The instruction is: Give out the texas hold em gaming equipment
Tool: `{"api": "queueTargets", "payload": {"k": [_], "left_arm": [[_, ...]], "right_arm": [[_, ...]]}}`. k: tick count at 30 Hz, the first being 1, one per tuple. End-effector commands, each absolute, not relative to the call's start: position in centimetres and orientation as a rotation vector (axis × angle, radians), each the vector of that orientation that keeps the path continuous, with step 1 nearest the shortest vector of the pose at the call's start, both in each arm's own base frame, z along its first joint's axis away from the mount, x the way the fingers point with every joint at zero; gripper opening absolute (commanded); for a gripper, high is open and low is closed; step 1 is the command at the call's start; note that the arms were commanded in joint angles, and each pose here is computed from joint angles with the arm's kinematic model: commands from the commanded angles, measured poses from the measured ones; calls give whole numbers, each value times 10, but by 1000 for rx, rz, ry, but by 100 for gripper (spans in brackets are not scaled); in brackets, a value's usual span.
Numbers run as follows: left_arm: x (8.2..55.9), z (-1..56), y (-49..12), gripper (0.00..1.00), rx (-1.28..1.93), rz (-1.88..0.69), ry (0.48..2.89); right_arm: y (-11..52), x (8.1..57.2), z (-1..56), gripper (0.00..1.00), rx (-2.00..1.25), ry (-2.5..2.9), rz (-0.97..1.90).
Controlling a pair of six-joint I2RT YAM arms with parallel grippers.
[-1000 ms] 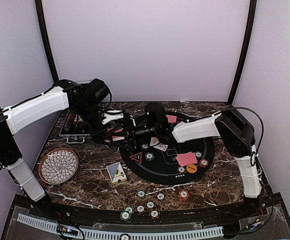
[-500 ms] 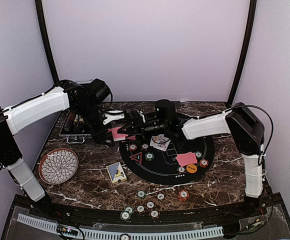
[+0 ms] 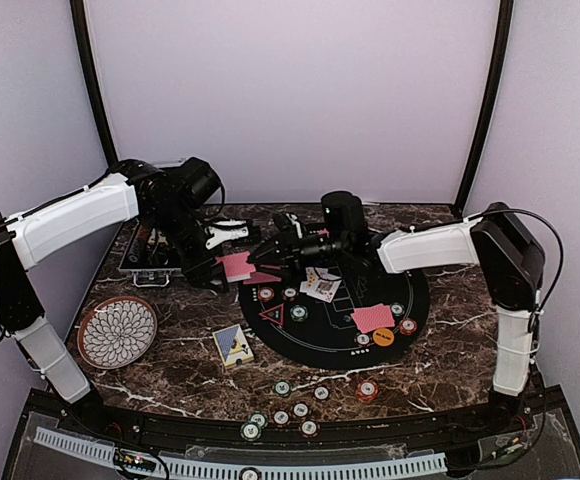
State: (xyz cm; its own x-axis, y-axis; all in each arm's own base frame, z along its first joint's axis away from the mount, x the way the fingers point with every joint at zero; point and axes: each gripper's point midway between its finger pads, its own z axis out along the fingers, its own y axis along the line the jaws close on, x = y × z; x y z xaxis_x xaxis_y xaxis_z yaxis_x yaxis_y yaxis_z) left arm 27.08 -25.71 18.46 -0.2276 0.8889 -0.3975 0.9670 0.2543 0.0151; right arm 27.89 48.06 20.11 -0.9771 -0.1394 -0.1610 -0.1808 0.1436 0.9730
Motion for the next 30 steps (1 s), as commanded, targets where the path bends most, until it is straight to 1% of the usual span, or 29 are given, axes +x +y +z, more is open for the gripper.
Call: {"api": "queueTargets", "payload": {"k": [1,5,7,9,12,14,17,23,30], "left_arm": [[270,203,-257,0,1688,-349,2161],[270,202,-256,0,1687,-345,2164],[270,202,-257,0,1689,-344,2163],[271,203,-257,0,1688,-344,2162],[272,203,-257,0,1688,-344,2164],[271,202,-257,0,1690,-343,2164],[271,202,-257,0,1690,-345,2164],[271,203,-258,0,1689,-352,2162],[270,202,-257,0,1691,-348,2165]], "right_arm": [[468,280,219,19,-317,2313,2020],[465,277,230,13,-299,2268,2082],[465,276,235,14,-292,2247,2108],[465,275,235,26,-292,2247,2112],[467,274,229,37,-288,2267,2105],[471,272,223,46,-297,2294,2087],[478,270,217,55,-316,2318,2060],[498,266,210,61,-351,2342,2071],[521,264,205,63,-392,2354,2093]]}}
